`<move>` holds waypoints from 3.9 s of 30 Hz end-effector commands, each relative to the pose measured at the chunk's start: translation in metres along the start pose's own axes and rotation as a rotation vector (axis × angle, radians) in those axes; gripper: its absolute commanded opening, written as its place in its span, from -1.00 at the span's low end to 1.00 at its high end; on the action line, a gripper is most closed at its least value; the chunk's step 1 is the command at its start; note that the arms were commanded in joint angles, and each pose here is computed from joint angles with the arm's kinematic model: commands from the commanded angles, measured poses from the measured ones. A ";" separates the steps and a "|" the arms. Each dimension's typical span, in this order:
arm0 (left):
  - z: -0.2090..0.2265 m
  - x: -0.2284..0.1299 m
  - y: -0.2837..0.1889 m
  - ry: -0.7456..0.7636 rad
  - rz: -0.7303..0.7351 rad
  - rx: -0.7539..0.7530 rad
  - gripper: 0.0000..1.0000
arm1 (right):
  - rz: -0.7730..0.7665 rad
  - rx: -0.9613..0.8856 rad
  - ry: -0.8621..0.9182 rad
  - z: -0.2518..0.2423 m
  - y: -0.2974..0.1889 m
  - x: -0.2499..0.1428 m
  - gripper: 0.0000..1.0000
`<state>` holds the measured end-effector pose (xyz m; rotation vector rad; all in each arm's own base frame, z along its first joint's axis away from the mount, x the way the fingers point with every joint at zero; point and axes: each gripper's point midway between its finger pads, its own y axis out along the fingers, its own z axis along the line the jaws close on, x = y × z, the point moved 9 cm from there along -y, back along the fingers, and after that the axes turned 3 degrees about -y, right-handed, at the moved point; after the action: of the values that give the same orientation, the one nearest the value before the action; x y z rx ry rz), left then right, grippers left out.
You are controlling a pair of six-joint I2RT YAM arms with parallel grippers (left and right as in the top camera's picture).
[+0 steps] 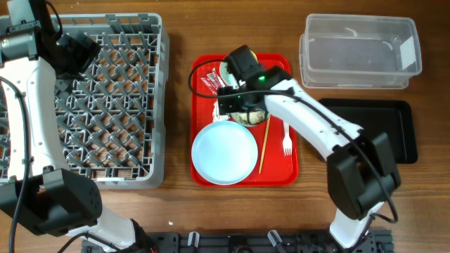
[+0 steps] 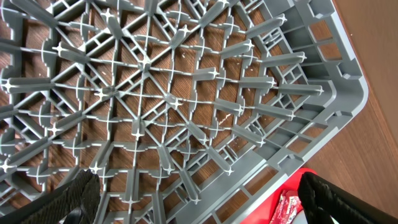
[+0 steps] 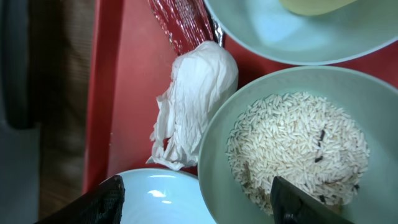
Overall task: Sort waste into correct bins and load items into the dishwasher rack
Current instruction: 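Reach the right gripper to the green bowl rim and grasp it, then lift the green bowl off the red tray with the right gripper, then tilt the green bowl over the black tray to pour out the rice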
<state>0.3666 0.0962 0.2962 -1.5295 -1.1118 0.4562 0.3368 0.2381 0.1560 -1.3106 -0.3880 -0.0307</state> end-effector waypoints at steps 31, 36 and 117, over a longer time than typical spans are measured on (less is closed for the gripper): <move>0.000 0.002 -0.004 -0.012 -0.016 -0.003 1.00 | 0.005 -0.272 -0.111 0.005 0.050 -0.024 -0.49; 0.000 0.002 -0.004 -0.012 -0.016 -0.003 1.00 | 0.015 -0.276 -0.110 0.003 0.051 -0.027 -0.91; 0.000 0.002 -0.004 -0.012 -0.016 -0.003 1.00 | -0.547 1.189 1.161 -0.388 -0.161 -0.130 -0.92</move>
<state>0.3666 0.0962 0.2962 -1.5295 -1.1118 0.4562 0.2769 -0.1940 0.1904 0.0697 0.2429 -0.8624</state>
